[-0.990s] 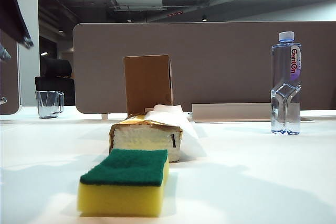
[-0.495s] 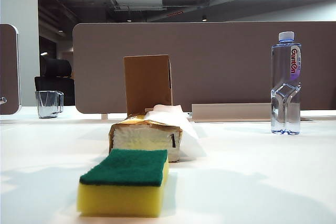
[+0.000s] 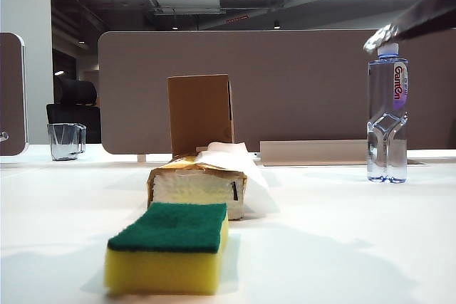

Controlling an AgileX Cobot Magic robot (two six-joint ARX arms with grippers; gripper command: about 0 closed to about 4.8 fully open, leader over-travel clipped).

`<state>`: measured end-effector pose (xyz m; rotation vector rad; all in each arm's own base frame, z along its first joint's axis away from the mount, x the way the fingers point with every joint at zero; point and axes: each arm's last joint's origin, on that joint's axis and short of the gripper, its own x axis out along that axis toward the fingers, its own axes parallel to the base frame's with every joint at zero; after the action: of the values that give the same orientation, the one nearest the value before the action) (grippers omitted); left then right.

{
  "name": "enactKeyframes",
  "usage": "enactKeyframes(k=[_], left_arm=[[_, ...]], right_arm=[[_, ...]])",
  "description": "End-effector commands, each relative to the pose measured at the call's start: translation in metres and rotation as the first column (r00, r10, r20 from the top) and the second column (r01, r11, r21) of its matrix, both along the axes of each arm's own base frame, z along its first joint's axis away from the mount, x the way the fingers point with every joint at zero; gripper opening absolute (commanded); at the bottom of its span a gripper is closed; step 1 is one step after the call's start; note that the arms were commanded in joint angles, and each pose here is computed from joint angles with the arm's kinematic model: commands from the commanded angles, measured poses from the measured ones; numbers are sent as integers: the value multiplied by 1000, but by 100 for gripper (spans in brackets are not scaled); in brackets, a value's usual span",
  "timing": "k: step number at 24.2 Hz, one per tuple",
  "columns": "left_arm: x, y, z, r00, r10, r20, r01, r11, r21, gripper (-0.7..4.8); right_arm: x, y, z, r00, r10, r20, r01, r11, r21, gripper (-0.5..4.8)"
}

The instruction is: Move the sponge from left to right to wipe the table, avoiding obstacles on the table, and finally reaching the bottle of mineral water.

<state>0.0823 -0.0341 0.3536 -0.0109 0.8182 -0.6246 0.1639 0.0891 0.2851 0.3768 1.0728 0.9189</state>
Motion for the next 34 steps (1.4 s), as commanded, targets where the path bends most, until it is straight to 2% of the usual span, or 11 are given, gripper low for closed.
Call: enactKeyframes(k=[1,5,8,16,25,34], left_arm=[[-4,2,1,1000,3,8,-3,1000,17,247],[-5,2,1,1000,-7,-1,7,1000,7,247],[-9,2,1,1000,-14,-6,14,1000,0,247],[-16,3,1,999,-30,-11,30,999,-41,247],[-22,4,2,999,-39,5,39,998,-55,247],[-24,5,3,999,-45,2,45,997,-69,247]], right_arm=[[2,9,-12,999,24,-24,-24,1000,-6,364],[-2,23,-26,1000,0,-24,-2,999,-53,365],[-4,39,-34,1000,1,-23,-1,1000,-18,365],[15,83,-79,991,33,-129,-41,997,-61,365],[30,99,-108,986,-7,-166,-8,996,-90,364],[31,112,-126,982,-24,-186,-1,991,-134,364]])
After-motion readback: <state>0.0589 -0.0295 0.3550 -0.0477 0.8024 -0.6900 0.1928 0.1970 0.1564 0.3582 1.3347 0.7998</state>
